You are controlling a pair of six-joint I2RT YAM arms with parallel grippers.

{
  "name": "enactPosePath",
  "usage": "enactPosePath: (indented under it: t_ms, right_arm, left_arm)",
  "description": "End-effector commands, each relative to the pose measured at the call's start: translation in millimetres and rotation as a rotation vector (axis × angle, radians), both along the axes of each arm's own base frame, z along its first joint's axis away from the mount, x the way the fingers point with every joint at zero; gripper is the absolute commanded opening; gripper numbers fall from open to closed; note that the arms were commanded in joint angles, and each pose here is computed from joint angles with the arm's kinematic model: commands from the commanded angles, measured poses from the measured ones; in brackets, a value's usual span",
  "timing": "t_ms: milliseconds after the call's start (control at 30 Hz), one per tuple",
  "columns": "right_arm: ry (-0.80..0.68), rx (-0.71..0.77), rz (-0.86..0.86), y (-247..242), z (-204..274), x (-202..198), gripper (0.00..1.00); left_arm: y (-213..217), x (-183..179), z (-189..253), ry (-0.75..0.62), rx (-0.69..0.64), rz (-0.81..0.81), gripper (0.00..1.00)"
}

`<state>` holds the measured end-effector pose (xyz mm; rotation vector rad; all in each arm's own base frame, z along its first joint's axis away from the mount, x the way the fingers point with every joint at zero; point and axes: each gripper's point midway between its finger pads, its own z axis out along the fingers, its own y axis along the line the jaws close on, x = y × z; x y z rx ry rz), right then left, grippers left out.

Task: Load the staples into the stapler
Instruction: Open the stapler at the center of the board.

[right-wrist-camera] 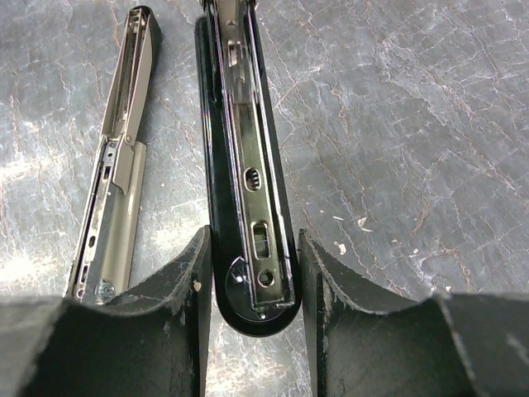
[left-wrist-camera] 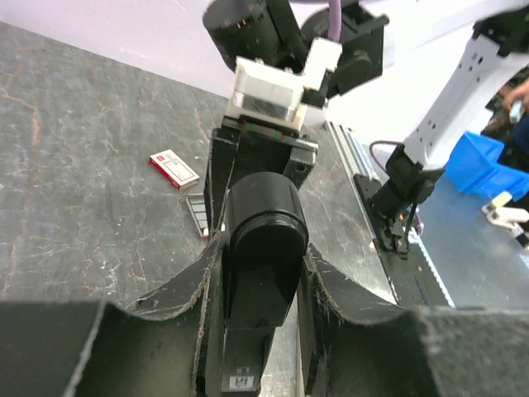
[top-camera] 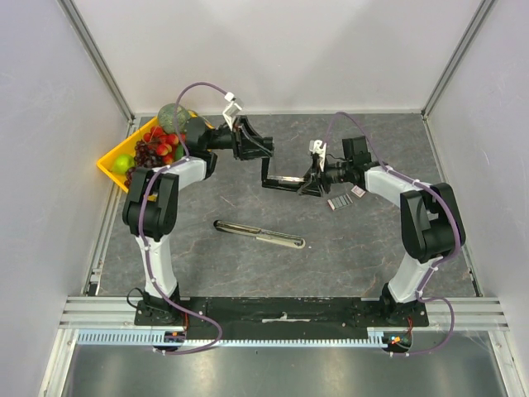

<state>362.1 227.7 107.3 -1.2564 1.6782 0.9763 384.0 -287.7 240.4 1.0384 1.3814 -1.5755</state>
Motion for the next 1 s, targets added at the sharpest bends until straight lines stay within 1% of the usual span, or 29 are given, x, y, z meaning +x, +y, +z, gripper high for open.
enactPosePath:
  t_ms: [0, 167, 300, 333, 367, 433, 467, 500, 533, 600, 633, 767, 967]
  right_arm:
    - [0.005, -0.224, -0.109, -38.2, -44.3, 4.1, 0.0]
    - [-0.005, -0.22, -0.119, -37.0, -41.2, 6.6, 0.0]
    - [0.008, -0.148, -0.097, -25.0, -24.5, 4.3, 0.0]
    - [0.003, -0.122, -0.081, -20.5, -16.4, 1.4, 0.03]
    - [-0.005, -0.111, -0.072, -14.8, -10.2, 0.3, 0.16]
    - [-0.03, -0.086, -0.058, -9.6, 5.0, -2.0, 0.31]
    - [-0.038, -0.076, -0.047, -5.7, 10.8, -3.6, 0.42]
    - [-0.055, -0.062, -0.04, -4.1, 20.0, -5.4, 0.47]
    - [-0.058, -0.046, -0.022, -0.5, 25.1, -8.9, 0.57]
    - [-0.069, -0.026, -0.005, 1.7, 34.6, -13.9, 0.65]
    - [-0.066, -0.02, 0.002, 2.1, 36.5, -16.5, 0.72]
    - [-0.076, 0.008, 0.027, 5.0, 45.9, -23.2, 0.79]
    - [-0.094, 0.014, 0.033, 6.3, 52.5, -25.7, 0.8]
  left_arm:
    - [59.4, 25.6, 112.8, -0.084, -0.209, 0.239, 0.02]
    - [79.0, 19.7, 150.5, -0.129, -0.279, 0.296, 0.02]
    - [80.3, 11.7, 163.4, -0.136, -0.297, 0.302, 0.02]
    - [79.7, 10.5, 163.3, -0.133, -0.295, 0.299, 0.02]
    - [76.5, 6.7, 163.0, -0.132, -0.288, 0.286, 0.02]
    - [71.0, 0.1, 159.2, -0.141, -0.271, 0.27, 0.02]
    - [64.3, -6.4, 154.6, -0.146, -0.254, 0.244, 0.02]
    - [61.6, -11.8, 153.7, -0.143, -0.241, 0.235, 0.02]
    - [58.4, -14.6, 146.1, -0.157, -0.225, 0.232, 0.02]
    - [49.2, -26.6, 141.0, -0.168, -0.2, 0.196, 0.02]
    - [46.6, -29.6, 136.0, -0.165, -0.193, 0.189, 0.02]
    - [34.4, -41.4, 130.3, -0.164, -0.177, 0.139, 0.02]
    - [22.1, -45.0, 122.1, -0.157, -0.154, 0.117, 0.02]
